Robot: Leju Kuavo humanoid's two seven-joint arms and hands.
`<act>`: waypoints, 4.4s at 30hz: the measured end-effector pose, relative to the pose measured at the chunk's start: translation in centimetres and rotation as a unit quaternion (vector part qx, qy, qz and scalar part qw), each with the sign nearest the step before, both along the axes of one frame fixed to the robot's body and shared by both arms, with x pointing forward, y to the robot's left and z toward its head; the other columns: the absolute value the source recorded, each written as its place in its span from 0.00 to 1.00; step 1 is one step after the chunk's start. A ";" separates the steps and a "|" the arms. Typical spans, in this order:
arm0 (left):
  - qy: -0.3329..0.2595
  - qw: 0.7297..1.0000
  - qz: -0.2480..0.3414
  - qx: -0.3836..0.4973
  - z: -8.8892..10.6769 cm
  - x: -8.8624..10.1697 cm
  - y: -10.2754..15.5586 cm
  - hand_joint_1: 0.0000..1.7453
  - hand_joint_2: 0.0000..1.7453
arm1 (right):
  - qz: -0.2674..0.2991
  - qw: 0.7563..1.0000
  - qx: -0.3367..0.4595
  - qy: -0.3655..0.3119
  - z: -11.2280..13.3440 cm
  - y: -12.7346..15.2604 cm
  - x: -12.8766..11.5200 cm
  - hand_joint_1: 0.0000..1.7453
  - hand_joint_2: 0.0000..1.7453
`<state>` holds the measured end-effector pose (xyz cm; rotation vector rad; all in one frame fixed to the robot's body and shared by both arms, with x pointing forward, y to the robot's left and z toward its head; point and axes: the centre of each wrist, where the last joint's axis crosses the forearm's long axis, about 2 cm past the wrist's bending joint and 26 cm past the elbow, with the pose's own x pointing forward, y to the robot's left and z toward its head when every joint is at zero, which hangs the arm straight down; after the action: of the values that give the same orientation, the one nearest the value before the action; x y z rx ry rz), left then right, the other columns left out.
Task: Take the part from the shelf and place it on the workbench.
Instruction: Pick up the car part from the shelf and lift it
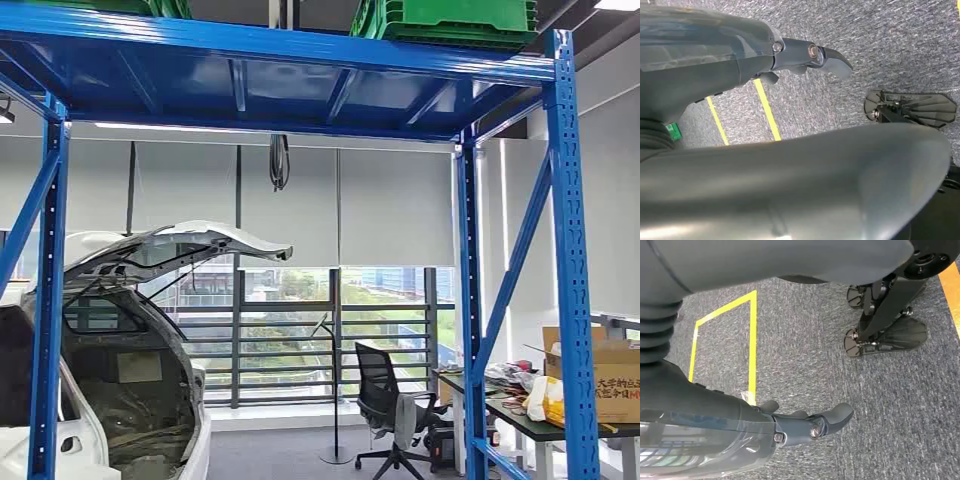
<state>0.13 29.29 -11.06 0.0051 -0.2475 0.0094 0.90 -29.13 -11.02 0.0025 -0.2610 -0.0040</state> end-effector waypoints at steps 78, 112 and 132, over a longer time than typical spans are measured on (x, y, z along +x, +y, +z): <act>-0.093 0.987 0.124 0.037 -0.1 3.3 1.9 0.00 0.00 | 0.153 0.589 -0.100 -0.787 37.9 -5.2 37.8 0.00 1.00; -0.089 0.989 0.117 0.016 -0.1 3.5 0.5 0.00 0.00 | 0.281 0.452 -0.097 -0.841 48.0 -1.8 36.8 0.00 1.00; -0.092 0.989 0.115 0.016 -0.1 3.6 0.4 0.00 0.00 | 0.285 0.447 -0.094 -0.843 47.7 -1.8 36.4 0.00 1.00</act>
<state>3.77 29.72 -11.18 0.0645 -0.4305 0.2368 37.29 -30.96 36.71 -0.1397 -2.3324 0.7700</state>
